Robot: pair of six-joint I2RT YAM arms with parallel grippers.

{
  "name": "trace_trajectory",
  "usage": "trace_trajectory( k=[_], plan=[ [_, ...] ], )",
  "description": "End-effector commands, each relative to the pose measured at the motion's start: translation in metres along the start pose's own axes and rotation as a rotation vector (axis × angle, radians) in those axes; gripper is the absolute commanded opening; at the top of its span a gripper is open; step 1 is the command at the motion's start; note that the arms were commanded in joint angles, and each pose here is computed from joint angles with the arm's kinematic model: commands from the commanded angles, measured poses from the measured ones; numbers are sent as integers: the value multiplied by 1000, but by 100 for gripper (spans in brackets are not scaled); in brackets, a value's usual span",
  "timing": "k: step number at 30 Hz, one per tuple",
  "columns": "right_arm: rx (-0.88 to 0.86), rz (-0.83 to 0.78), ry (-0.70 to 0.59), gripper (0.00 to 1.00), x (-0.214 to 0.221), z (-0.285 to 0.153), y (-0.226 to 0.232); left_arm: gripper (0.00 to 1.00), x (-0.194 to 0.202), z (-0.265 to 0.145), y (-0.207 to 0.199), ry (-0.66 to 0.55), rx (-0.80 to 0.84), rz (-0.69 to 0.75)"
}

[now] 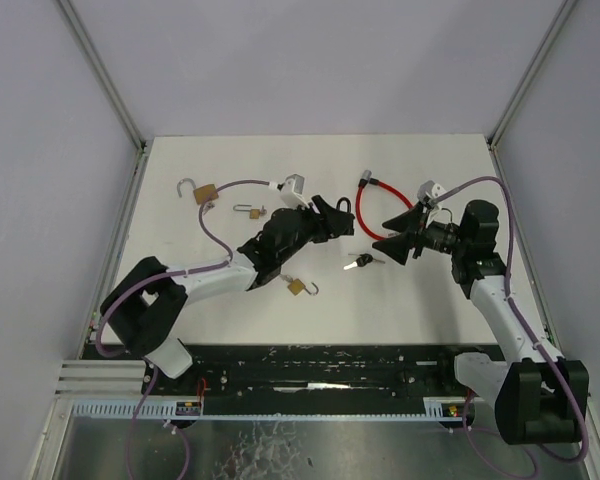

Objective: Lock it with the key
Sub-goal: Pick up the lock from the center of the board.

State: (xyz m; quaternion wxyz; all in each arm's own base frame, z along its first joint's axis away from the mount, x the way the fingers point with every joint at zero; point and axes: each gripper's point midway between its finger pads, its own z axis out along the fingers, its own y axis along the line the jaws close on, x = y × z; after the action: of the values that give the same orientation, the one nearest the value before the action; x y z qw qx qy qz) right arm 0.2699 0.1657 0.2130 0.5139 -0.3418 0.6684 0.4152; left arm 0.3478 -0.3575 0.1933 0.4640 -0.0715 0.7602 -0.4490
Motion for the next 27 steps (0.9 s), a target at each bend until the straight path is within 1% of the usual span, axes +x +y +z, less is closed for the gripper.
trace_trajectory(
  k=[1,3,7,12,15,27],
  plan=[
    [-64,-115,-100,76,-34,-5,21,3,-60,-30,-84,-250,289,-184],
    [-30,-108,-114,79,-34,-6,17,3,-59,-36,-89,-271,299,-218],
    [-3,-77,-129,80,-35,-5,13,2,-57,-43,-95,-326,303,-283],
    [32,-49,-142,82,-35,-5,7,1,-48,-44,-98,-375,267,-302],
    [25,-29,-167,83,-37,-4,9,1,-40,-41,-102,-377,261,-305],
    [19,62,-158,78,-30,3,7,0,-18,-27,-117,-384,244,-317]
  ],
)
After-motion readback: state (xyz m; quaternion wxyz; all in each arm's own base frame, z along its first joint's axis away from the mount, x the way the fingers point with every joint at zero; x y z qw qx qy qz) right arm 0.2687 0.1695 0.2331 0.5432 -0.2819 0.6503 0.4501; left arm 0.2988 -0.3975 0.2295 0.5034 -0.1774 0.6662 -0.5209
